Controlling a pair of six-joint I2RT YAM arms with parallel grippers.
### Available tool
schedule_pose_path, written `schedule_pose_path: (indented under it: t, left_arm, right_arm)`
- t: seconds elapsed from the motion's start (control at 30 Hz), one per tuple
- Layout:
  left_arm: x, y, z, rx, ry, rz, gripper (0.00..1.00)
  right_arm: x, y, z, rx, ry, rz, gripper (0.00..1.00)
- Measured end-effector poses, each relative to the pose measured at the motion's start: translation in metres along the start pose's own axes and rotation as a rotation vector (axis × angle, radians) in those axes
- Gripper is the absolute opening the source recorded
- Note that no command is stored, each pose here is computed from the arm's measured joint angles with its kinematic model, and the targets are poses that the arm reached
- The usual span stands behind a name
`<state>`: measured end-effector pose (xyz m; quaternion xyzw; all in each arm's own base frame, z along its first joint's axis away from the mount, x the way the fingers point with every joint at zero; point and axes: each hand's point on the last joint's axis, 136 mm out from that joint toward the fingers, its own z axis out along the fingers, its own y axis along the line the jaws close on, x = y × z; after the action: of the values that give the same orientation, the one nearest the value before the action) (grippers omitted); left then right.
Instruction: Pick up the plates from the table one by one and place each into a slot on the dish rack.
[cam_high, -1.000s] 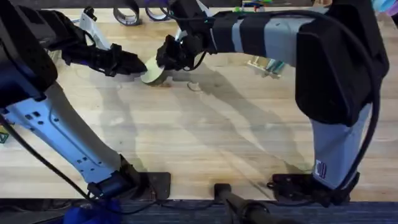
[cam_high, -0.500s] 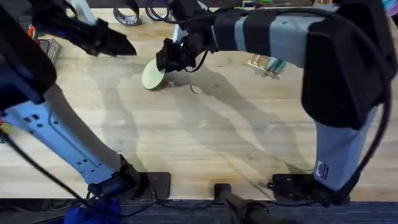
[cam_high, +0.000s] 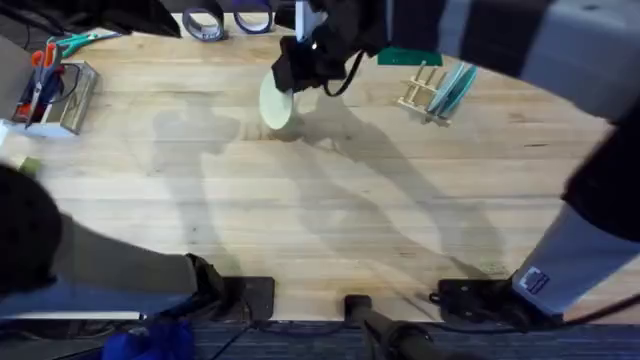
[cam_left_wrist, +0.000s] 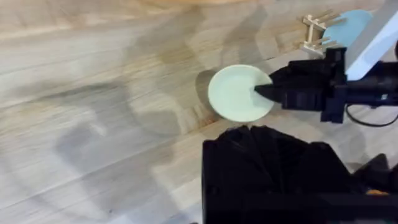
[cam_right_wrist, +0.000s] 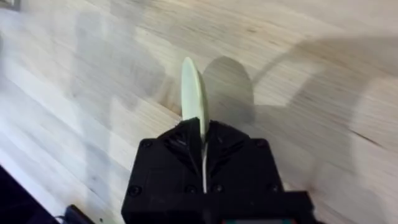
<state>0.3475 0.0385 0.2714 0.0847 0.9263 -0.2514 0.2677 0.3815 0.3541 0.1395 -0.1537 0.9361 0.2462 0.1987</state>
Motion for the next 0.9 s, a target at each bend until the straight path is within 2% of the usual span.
schedule_pose_path:
  t: [0.17, 0.37, 0.53, 0.7, 0.73, 0.9]
  left_arm:
    - [0.0, -0.029, -0.037, -0.087, -0.075, 0.075, 0.041]
    - [0.009, -0.051, -0.074, -0.228, -0.139, 0.107, 0.04]
    - [0.015, -0.063, -0.093, -0.292, -0.178, 0.125, 0.041]
    - [0.017, -0.067, -0.098, -0.311, -0.19, 0.13, 0.086]
    - [0.018, -0.067, -0.098, -0.313, -0.19, 0.127, 0.126]
    - [0.018, -0.065, -0.098, -0.322, -0.186, 0.123, 0.907]
  right_arm:
    - [-0.008, 0.0, -0.039, 0.052, -0.051, -0.067, 0.03]
    - [-0.011, -0.005, -0.087, 0.135, -0.106, -0.117, 0.03]
    - [-0.005, -0.016, -0.126, 0.229, -0.126, -0.135, 0.03]
    - [0.0, -0.027, -0.165, 0.318, -0.162, -0.128, 0.03]
    - [0.001, -0.03, -0.172, 0.338, -0.172, -0.119, 0.03]
    - [0.0, -0.043, -0.209, 0.431, -0.262, -0.044, 0.03]
